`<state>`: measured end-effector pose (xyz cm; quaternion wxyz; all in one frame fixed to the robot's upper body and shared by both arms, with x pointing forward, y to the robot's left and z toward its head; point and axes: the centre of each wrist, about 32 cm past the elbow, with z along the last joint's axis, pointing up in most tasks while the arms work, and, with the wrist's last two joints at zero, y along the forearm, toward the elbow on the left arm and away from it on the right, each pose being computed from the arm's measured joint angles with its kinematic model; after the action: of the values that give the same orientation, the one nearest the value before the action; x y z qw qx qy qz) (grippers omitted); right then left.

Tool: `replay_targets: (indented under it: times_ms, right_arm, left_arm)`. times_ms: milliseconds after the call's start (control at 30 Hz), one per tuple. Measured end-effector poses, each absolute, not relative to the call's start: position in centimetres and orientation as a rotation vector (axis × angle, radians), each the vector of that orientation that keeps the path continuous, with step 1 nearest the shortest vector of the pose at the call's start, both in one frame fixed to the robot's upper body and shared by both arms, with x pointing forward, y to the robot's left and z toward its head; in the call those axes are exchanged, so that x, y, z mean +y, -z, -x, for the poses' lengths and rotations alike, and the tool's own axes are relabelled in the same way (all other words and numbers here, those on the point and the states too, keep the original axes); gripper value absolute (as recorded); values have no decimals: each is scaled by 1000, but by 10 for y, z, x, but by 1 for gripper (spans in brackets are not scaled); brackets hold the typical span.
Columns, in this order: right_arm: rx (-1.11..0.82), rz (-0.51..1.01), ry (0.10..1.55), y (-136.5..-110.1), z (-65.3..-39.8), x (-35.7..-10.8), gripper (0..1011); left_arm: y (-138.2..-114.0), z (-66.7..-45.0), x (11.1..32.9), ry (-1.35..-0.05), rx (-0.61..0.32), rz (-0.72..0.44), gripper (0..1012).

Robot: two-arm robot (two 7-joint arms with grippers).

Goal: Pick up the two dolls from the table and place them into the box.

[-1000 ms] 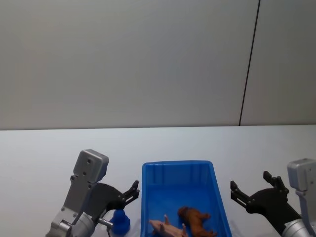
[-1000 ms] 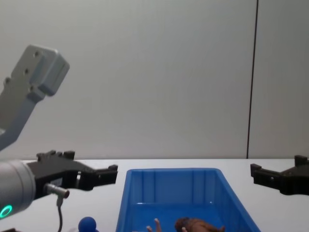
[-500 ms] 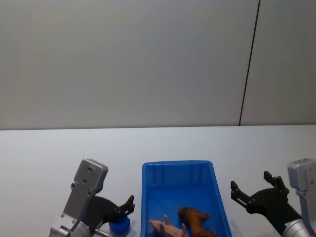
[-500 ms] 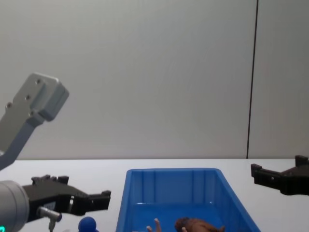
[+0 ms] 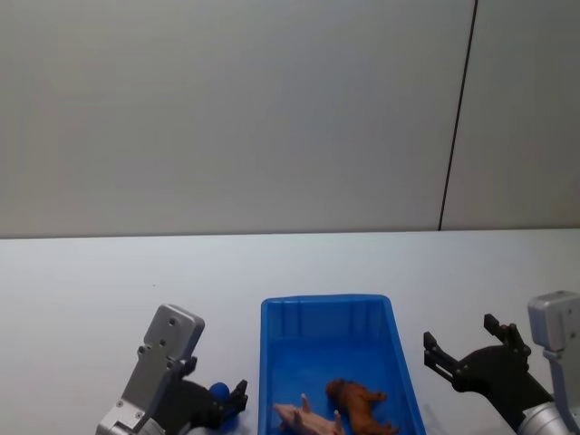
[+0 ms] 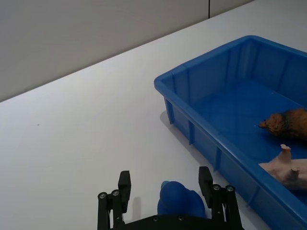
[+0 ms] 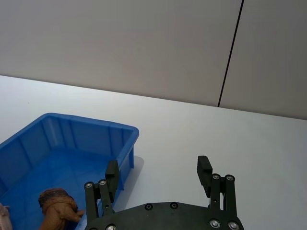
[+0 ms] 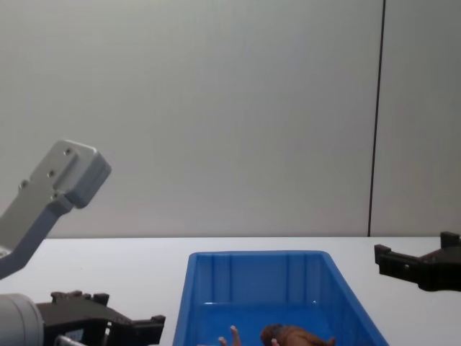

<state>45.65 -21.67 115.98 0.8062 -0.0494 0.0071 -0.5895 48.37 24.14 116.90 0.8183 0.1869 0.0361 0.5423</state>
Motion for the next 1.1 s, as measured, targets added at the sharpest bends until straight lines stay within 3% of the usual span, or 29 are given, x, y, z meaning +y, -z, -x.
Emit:
replay_targets:
  times_ms: [367,433,700,1100]
  right_arm:
    - [15,106,1262,-1160,-457,-217,1001]
    - [15,106,1262,-1160,-457,-217,1001]
    - [15,106,1262,-1160,-457,-217,1001]
    - [15,106,1262,-1160,-457,-217,1001]
  left_arm:
    - [-1166,-485,243,-1120,108,-418,659]
    - [-1166,-485,243,-1116,114,-420,536]
    - [-1164,-485,243,-1107,128,-413,300]
    - [-1165,-484,243,-1107,107,-338,207]
